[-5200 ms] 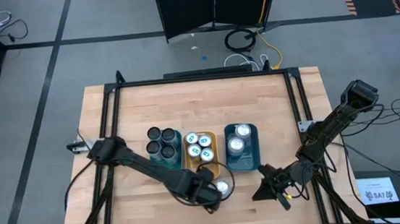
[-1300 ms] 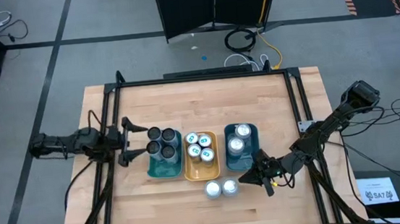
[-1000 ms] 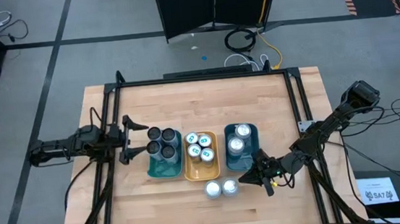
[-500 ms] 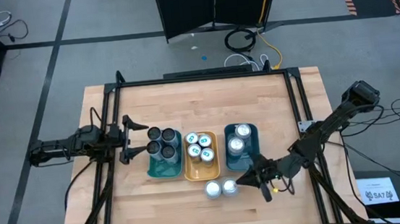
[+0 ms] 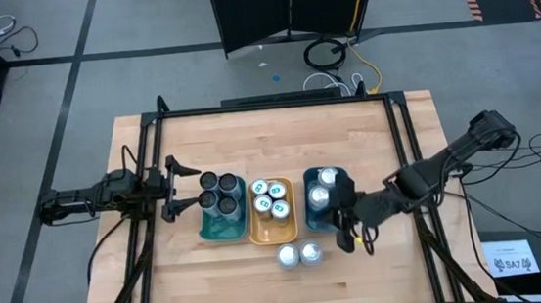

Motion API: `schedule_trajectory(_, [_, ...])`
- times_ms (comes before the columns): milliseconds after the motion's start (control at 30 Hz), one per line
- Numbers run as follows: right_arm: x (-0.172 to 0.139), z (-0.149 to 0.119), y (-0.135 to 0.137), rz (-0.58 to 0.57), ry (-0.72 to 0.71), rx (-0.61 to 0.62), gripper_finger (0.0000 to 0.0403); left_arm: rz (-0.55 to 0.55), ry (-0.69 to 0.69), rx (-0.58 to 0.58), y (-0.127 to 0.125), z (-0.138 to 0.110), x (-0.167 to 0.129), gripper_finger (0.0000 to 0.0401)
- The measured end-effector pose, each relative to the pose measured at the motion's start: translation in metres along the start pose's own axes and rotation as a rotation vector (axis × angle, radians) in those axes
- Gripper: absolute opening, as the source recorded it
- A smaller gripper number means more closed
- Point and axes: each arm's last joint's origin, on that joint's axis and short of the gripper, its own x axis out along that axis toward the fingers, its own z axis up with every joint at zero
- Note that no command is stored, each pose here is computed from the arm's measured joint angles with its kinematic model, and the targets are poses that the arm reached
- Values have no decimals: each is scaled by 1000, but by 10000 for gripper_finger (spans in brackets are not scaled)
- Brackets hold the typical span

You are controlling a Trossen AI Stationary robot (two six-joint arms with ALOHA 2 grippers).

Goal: Sort soda cans
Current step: Put the right silver can into the dark green bin

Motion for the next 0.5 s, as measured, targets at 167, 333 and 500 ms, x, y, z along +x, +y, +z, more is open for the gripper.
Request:
schedule_trajectory(167, [2,13,-8,-23,-36,42,26,1,0,0,0,0,0,391])
schedule_trajectory(333, [4,19,-12,-25,-71,68,31,1,0,0,0,0,0,391])
schedule_trajectory(500, [5,22,-15,-26,-88,130,31,8,0,5,0,0,0,391])
